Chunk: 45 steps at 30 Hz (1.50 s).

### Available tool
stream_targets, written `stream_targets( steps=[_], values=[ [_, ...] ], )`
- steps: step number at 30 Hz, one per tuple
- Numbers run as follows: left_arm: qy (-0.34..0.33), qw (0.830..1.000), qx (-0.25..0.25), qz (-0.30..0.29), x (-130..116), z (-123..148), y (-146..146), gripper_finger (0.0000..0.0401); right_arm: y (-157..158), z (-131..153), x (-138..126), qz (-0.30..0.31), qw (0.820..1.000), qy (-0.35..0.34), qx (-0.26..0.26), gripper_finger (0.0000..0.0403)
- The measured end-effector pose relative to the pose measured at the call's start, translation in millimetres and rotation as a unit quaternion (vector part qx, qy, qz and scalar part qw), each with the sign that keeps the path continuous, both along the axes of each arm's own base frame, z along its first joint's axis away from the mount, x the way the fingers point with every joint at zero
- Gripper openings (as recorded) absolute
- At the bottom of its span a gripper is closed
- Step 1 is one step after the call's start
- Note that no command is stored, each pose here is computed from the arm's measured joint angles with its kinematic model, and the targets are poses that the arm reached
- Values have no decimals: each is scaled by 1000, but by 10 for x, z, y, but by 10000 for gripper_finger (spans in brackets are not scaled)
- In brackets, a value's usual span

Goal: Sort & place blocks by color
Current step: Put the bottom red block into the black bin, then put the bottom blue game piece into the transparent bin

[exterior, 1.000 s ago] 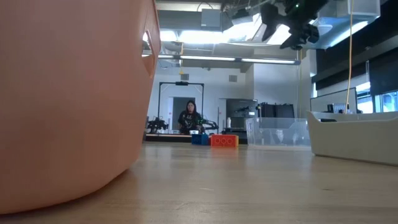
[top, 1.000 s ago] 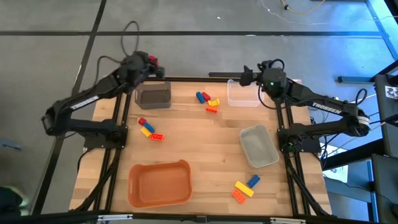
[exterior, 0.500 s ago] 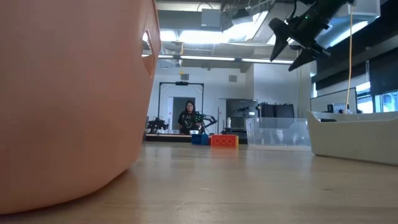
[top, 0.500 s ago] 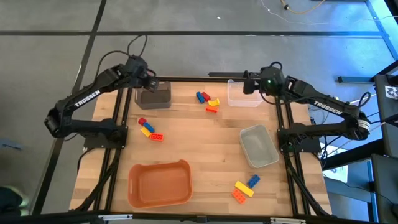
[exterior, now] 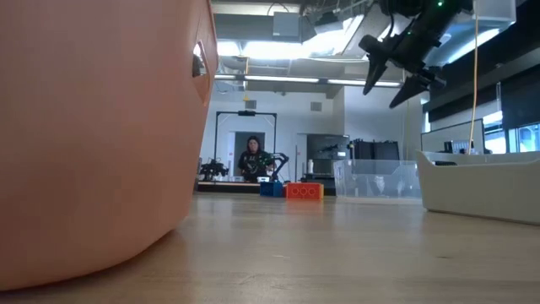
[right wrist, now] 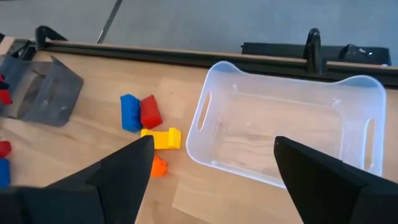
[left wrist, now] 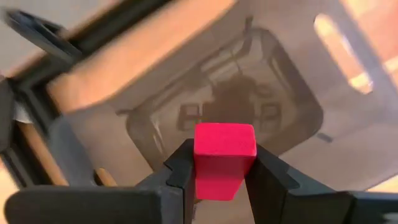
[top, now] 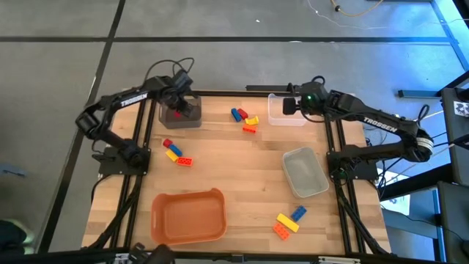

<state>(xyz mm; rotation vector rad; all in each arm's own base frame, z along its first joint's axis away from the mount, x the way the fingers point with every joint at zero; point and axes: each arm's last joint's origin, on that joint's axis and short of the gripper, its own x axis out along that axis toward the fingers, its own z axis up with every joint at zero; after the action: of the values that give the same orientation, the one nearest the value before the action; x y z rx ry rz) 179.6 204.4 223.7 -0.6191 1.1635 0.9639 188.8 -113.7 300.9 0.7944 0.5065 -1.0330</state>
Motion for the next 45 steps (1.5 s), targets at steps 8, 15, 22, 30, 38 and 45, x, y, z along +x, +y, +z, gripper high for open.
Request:
stream_targets(
  steps=[8,15,22,30,38,45],
  values=[
    [29,999,-31,1,51,-214,74,105,-9,-26,23,-6,1000,-4,12,332],
    [24,1000,-14,-4,22,-170,106,207,-9,-25,23,-5,1000,-3,11,332],
    [-56,998,-15,23,-113,80,114,248,-11,-24,23,12,1000,14,-4,332],
    [-286,950,125,-11,-97,904,-255,247,18,-25,44,91,995,34,-12,332],
    [-498,819,217,-182,78,1565,-788,247,271,154,97,382,922,-56,-26,332],
    [-548,771,259,-194,196,1727,-970,247,851,181,200,511,853,-95,51,332]
  ],
)
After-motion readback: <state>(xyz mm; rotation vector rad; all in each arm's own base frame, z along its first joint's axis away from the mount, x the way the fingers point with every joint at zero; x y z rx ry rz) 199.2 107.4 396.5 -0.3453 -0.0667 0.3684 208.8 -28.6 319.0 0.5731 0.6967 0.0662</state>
